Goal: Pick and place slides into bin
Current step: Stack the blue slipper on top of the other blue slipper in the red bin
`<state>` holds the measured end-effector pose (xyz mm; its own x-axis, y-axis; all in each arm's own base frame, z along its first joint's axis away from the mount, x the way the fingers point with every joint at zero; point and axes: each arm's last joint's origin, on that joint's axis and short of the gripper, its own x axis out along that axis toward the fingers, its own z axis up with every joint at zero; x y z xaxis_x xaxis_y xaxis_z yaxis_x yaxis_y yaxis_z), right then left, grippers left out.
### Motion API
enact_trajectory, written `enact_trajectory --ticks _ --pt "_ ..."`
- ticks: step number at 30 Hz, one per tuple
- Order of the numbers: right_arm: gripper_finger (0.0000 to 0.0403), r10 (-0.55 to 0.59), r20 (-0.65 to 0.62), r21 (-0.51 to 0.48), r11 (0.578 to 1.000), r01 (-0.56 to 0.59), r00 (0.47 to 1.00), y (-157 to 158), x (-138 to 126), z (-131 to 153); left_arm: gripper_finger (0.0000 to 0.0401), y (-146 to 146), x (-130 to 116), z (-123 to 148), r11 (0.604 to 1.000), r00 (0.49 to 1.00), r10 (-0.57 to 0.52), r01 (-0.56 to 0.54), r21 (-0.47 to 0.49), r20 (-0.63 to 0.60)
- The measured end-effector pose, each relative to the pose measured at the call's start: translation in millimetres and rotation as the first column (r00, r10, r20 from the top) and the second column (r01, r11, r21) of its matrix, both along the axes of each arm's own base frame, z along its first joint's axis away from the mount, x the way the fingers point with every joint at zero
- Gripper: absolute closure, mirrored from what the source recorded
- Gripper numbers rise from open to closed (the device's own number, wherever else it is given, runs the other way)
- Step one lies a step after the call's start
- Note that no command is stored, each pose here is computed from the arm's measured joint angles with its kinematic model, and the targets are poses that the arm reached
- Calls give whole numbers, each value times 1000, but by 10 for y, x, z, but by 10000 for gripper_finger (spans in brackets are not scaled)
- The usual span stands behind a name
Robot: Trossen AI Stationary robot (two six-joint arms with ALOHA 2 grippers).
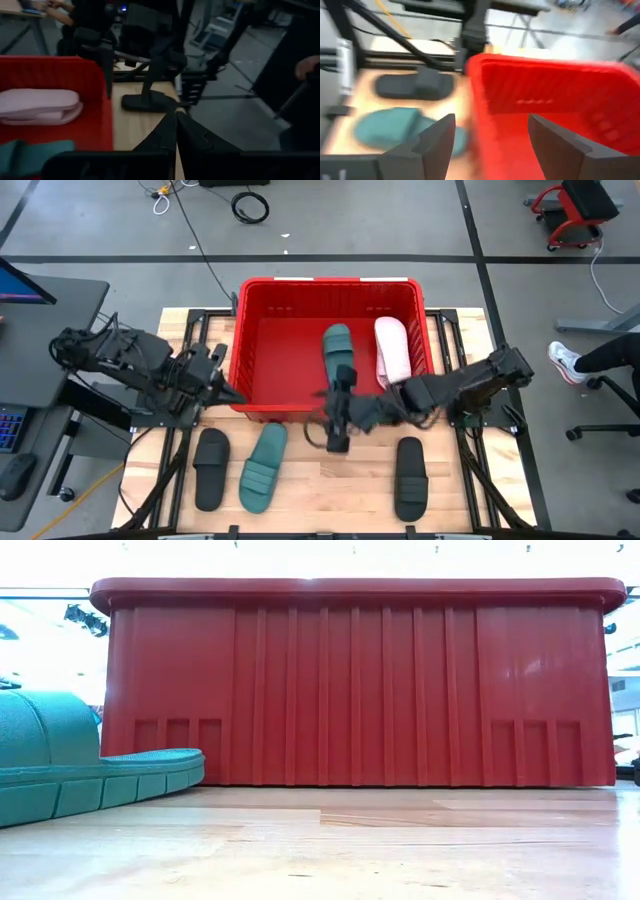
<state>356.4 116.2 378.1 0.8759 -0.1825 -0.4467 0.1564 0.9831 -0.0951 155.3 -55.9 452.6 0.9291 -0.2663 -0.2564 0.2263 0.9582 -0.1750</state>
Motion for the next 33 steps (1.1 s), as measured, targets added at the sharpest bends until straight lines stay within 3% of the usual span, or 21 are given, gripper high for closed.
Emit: enact_trajectory --ticks 9,14,19,25,33 --pt "161 79 -38 183 981 -71 996 729 -216 -186 394 -313 211 6 996 996 73 -70 -51 58" --pt "164 93 -71 321 945 -66 993 1182 -227 -484 383 -522 336 -104 989 990 138 -137 -59 11" --pt "158 76 -70 415 909 -40 995 1485 -80 -850 389 -733 421 -207 990 991 129 -130 -55 -25" --pt "149 44 -19 492 870 -29 999 1556 249 -1215 397 -990 328 -252 996 998 37 -41 -80 -47" --pt "153 -28 46 537 844 -1 999 1343 653 -1450 384 -1347 -67 -280 991 993 -99 92 -96 -71"
